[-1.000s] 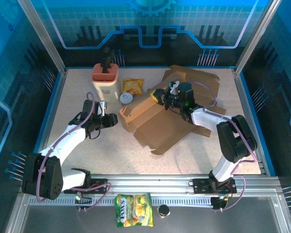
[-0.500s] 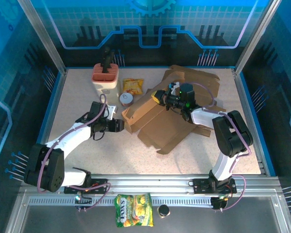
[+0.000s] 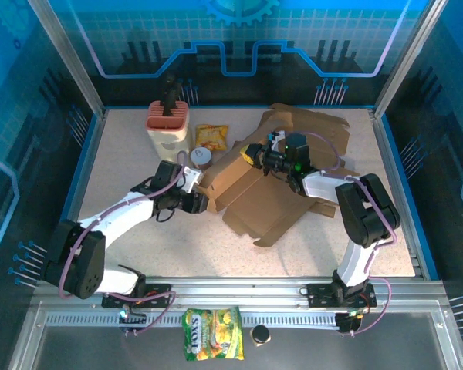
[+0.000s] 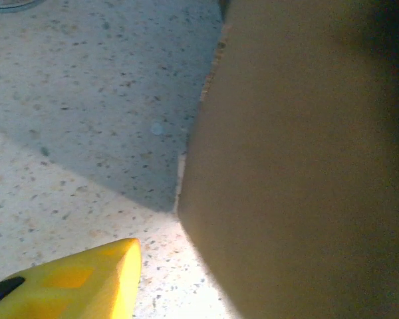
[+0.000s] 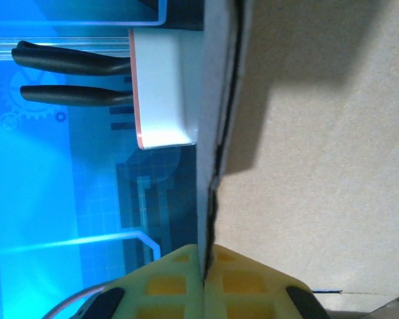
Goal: Fold the paper box
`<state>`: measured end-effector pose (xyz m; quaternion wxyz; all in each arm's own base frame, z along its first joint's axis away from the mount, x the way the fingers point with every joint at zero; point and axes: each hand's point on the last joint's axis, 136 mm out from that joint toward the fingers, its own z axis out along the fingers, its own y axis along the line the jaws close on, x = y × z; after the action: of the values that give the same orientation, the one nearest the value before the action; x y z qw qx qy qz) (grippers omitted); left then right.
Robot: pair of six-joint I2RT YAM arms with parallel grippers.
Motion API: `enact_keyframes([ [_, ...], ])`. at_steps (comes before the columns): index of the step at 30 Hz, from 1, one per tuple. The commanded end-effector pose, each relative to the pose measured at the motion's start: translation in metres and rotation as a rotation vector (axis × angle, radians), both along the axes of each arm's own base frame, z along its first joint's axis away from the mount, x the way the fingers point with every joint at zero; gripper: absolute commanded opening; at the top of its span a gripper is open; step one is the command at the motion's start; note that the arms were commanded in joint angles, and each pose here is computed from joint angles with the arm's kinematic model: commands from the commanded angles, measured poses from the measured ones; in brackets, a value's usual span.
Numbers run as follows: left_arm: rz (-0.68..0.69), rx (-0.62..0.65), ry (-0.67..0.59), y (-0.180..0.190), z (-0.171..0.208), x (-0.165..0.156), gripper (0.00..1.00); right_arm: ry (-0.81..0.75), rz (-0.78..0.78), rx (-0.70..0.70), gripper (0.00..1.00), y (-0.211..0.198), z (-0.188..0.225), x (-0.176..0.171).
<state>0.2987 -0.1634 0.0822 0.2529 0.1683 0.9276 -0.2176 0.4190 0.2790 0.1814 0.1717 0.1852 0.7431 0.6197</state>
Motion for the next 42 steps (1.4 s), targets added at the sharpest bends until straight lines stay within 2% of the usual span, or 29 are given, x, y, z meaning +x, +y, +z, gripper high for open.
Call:
enact_keyframes([
  [1,-0.054,0.023,-0.085,-0.009,0.014,0.010,0.51,-0.004,0.018,0.014,0.00,0.003,0.002,0.005],
  [10,-0.057,0.039,-0.122,-0.013,0.018,0.009,0.47,-0.021,0.011,0.038,0.00,0.007,0.013,0.013],
  [20,-0.100,-0.061,-0.215,-0.026,0.037,0.010,0.32,-0.026,0.015,0.055,0.00,0.009,0.022,0.013],
  [23,-0.102,-0.114,-0.238,-0.032,0.044,0.008,0.32,-0.024,0.005,0.068,0.00,0.007,0.022,0.015],
  [26,-0.050,-0.118,-0.250,-0.026,0.044,0.010,0.41,-0.025,-0.007,0.084,0.00,0.005,0.024,0.018],
  [28,-0.024,-0.111,-0.258,-0.023,0.043,0.012,0.42,-0.029,-0.005,0.087,0.00,0.005,0.025,0.019],
  [38,0.049,-0.090,-0.260,-0.017,0.036,0.022,0.42,-0.042,0.027,0.062,0.00,0.003,0.011,0.010],
  [42,0.079,-0.063,-0.210,-0.016,0.022,0.019,0.42,-0.045,0.043,0.052,0.00,-0.001,-0.001,0.005],
])
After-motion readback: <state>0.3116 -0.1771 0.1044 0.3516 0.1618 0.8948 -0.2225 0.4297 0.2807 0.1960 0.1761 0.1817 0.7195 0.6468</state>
